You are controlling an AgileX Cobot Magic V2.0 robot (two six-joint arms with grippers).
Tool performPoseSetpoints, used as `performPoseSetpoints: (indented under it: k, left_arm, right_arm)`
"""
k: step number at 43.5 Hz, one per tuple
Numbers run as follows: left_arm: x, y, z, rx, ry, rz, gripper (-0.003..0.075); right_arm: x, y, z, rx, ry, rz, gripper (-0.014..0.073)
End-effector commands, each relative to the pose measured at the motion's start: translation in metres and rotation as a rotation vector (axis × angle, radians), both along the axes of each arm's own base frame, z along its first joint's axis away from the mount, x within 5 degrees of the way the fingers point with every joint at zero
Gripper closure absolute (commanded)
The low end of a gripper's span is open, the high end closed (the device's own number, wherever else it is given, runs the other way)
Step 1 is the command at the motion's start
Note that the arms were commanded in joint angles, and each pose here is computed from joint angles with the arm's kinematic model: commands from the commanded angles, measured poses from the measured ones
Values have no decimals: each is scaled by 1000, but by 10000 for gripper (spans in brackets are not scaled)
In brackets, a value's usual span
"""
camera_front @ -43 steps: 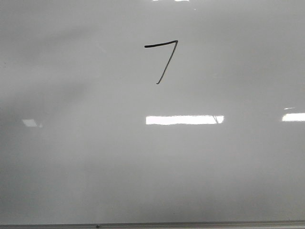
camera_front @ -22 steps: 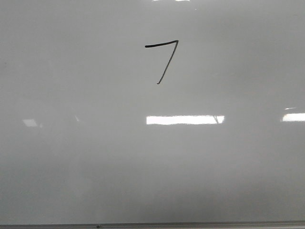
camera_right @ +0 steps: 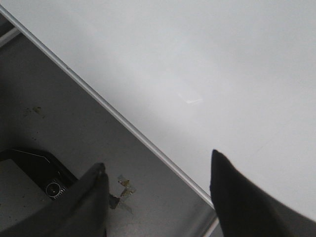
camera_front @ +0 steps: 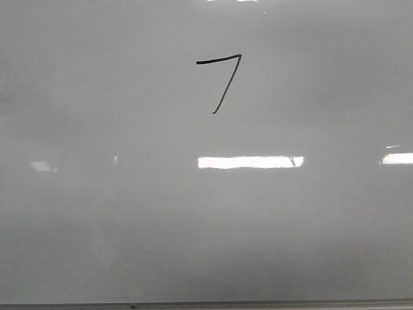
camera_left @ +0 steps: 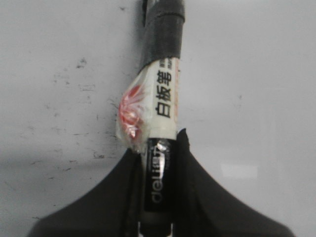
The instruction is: Write number 7 on whiteboard
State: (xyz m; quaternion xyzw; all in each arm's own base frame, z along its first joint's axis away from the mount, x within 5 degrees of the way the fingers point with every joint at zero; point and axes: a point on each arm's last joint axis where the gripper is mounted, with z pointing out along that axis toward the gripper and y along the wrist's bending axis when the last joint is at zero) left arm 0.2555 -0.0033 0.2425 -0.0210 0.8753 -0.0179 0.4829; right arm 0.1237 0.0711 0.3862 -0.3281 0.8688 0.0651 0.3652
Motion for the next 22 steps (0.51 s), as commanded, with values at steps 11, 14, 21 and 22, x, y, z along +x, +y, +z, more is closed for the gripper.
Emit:
performPoseSetpoints:
  k: [11,14,21,22]
  left_arm:
    - [25,1,-12,-14,-19,15,740]
    - [27,0,-16,-14,5,15,739]
    - [31,0,-21,-14,35,14,701]
    - [32,0,-22,-14,39,14,680]
  right_arm:
    - [1,-1,13,37,-80,-10,130]
    - [1,-1,13,36,-79,-10,130]
    - [1,-1,13,35,-75,-10,130]
    - [1,-1,13,35,-75,-10,130]
